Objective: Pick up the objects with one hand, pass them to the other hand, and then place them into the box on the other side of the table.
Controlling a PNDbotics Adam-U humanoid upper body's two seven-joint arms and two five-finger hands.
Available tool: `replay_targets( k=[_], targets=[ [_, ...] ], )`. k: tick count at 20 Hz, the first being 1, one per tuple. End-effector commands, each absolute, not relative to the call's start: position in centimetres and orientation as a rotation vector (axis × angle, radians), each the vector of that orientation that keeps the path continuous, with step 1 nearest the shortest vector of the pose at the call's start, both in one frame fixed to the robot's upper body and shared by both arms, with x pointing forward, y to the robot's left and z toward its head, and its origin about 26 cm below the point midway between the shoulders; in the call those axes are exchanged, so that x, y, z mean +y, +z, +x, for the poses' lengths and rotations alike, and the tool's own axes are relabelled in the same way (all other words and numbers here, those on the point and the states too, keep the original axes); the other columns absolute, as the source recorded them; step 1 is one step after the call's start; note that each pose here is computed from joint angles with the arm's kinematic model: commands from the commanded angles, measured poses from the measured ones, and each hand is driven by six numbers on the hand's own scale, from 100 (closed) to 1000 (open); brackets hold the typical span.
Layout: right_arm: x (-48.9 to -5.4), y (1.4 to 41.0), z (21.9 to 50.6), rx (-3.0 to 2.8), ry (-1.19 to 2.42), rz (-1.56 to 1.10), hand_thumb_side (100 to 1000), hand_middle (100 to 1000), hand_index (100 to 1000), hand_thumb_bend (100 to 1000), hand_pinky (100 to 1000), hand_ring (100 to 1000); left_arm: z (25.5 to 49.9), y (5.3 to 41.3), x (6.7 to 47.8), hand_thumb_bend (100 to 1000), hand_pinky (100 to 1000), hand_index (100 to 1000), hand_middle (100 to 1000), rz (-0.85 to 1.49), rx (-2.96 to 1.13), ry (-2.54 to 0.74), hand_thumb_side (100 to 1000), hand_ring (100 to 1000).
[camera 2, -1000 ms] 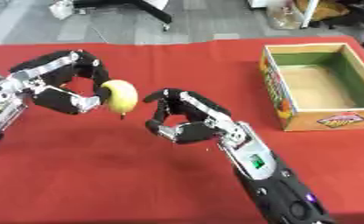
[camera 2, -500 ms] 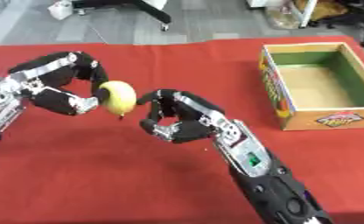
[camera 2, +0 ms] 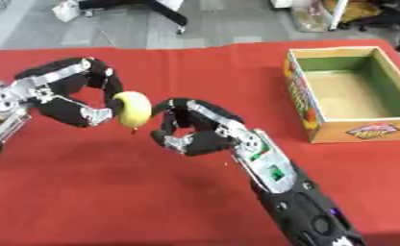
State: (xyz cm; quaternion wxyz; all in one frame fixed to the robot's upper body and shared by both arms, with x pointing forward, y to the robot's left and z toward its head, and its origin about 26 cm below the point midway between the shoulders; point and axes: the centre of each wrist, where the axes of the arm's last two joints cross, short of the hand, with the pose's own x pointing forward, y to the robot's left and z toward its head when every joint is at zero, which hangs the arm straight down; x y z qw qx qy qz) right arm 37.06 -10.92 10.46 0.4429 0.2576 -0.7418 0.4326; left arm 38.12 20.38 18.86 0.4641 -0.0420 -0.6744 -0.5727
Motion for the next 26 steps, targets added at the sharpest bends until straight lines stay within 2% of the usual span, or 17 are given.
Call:
replay_targets(
  k=[1, 17, 22, 26],
  targets=[
    [-10.6, 12.0, 37.0, -1.877, 1.106, 0.633, 325, 389, 767, 258, 585, 573, 38.5, 20.0, 20.5, 100, 608, 378, 355, -0.031, -1.652, -1.454, 100, 512],
    [-9.6, 13.5, 36.3, -1.880, 1.132, 0.707, 344, 389, 772, 262, 585, 573, 39.3, 20.5, 20.1, 100, 611, 390, 368, 0.054, -1.634, -1.509, 100, 518],
    [-9.5, 13.7, 36.2, -1.867, 1.141, 0.695, 388, 385, 796, 303, 581, 570, 39.4, 20.4, 20.2, 100, 610, 389, 368, 0.059, -1.629, -1.511, 100, 517],
    [-9.7, 13.1, 36.4, -1.800, 1.112, 0.556, 427, 386, 801, 330, 578, 570, 39.3, 20.6, 20.0, 100, 610, 388, 367, 0.055, -1.636, -1.507, 100, 516]
  ],
)
